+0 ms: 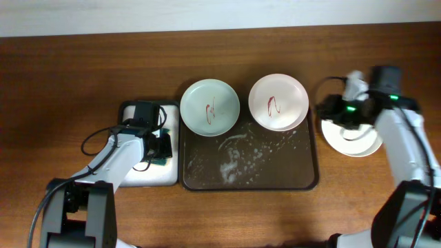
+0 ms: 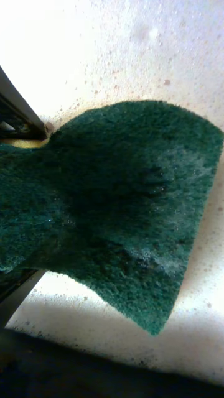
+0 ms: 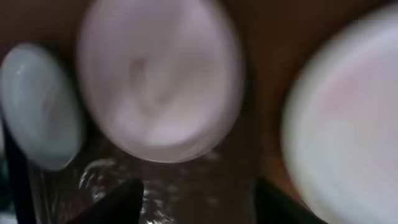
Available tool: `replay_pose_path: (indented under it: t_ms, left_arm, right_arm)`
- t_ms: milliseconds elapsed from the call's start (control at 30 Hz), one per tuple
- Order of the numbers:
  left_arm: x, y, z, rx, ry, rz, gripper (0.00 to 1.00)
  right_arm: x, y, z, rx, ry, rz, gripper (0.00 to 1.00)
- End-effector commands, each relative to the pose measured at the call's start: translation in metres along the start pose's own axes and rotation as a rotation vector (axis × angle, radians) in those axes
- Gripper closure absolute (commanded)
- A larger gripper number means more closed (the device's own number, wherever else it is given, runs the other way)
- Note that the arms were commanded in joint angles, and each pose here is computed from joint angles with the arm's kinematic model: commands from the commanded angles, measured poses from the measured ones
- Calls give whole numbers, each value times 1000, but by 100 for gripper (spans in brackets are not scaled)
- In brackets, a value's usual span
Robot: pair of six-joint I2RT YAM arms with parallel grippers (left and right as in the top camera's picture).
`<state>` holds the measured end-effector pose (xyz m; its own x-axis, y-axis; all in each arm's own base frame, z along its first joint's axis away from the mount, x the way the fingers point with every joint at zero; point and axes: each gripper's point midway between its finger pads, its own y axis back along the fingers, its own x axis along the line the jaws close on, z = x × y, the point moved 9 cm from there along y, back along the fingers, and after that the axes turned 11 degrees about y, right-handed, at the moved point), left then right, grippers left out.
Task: Clean dirty plates on tray and stack at the side
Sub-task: 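Reach the right gripper to the light green plate rim, then grip the light green plate and drag it to the tray center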
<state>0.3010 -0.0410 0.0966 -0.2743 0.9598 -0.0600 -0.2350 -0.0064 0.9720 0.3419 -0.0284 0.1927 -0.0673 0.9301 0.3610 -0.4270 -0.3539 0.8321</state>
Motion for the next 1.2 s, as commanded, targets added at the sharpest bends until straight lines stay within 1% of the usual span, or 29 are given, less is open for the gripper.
replay_pose_path:
  t_ms: [0,100,167,233,367,467,500,800,900,1000,1067,1100,1133,1167]
  left_arm:
    - [2,1,-2,-5,4,-1,43]
    - [2,1,-2,-5,3,-1,43]
    - [2,1,-2,-6,4,-1,42]
    - [2,1,-2,-5,3,-1,42]
    - [2,1,-1,-6,4,-1,42]
    - [2,1,-2,-5,3,-1,42]
    - [2,1,-2,-6,3,-1,42]
    - [2,1,-2,-5,3,-1,41]
    - [2,1,-2,-5,3,-1,41]
    - [2,1,-2,-5,3,-1,41]
    - [2,1,-2,-5,3,-1,41]
    - [2,1,-2,-5,3,-1,41]
    - [2,1,-2,-4,3,-1,41]
    - [2,1,-2,-4,3,-1,41]
  right_arm:
    - [60,-13,11,-36,238,111,40]
    - [100,-23,12,-48,355,109,39]
    - [125,-22,19,-50,423,65,33]
    - [142,-17,30,-55,462,29,31]
    - [168,-18,59,-41,552,44,30]
    - [176,-48,73,-32,577,58,31]
    - [176,-62,73,-23,581,61,34]
    - [170,-160,60,46,584,34,40]
    - [171,-173,54,68,582,37,46]
    - [172,-187,45,103,588,39,60]
    - [173,-195,38,125,593,39,65]
    - [173,-198,37,132,594,35,72]
    - [173,-199,36,134,592,36,76]
    - [173,-199,36,134,577,34,78]
